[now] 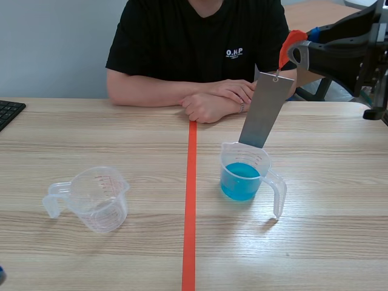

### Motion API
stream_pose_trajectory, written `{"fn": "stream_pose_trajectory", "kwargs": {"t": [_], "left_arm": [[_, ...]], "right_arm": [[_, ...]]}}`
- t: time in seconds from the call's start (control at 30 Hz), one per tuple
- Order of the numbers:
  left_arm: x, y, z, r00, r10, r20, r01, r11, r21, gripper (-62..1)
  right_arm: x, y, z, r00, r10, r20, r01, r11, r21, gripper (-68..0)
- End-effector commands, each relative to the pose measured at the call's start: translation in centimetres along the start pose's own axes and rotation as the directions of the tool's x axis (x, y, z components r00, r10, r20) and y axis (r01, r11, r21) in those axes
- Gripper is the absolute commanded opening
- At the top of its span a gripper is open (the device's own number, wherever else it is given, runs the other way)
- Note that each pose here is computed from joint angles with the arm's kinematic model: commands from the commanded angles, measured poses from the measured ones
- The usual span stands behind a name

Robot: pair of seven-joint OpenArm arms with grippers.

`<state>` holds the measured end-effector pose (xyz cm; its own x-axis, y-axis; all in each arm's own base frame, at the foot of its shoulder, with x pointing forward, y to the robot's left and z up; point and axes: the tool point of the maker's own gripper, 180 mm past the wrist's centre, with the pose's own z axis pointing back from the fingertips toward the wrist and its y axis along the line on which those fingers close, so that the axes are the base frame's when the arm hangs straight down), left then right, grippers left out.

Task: Do the redox reaction experiment.
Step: 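Raise the plate and point at it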

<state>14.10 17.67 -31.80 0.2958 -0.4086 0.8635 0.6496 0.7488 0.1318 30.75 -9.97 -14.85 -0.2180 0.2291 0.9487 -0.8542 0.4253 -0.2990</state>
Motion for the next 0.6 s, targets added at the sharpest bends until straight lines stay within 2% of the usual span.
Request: {"fn": "stream_pose_trajectory", "kwargs": {"t": [0.0, 0.13, 0.33, 0.57], "left_arm": [[2.6, 0.0, -1.0, 0.995, -0.021, 0.096, 0.023, 0.999, -0.024, -56.9], [5.8, 0.7, -2.6, 0.974, -0.071, 0.214, 0.084, 0.995, -0.052, -56.9], [9.5, 0.7, -5.5, 0.939, -0.132, 0.318, 0.166, 0.983, -0.083, -56.9], [13.4, 1.0, -9.3, 0.901, -0.200, 0.384, 0.232, 0.972, -0.037, -56.9]], "right_arm": [[1.8, -0.9, 0.4, 0.999, 0.029, 0.043, -0.028, 1.000, -0.013, -65.8], [2.0, -1.0, 0.4, 0.998, 0.033, 0.045, -0.032, 0.999, -0.017, -65.8], [2.0, -1.0, 0.4, 0.998, 0.030, 0.048, -0.029, 0.999, -0.019, -65.8], [2.1, -1.1, 0.4, 0.998, 0.024, 0.054, -0.023, 1.000, -0.020, -65.8]]}}
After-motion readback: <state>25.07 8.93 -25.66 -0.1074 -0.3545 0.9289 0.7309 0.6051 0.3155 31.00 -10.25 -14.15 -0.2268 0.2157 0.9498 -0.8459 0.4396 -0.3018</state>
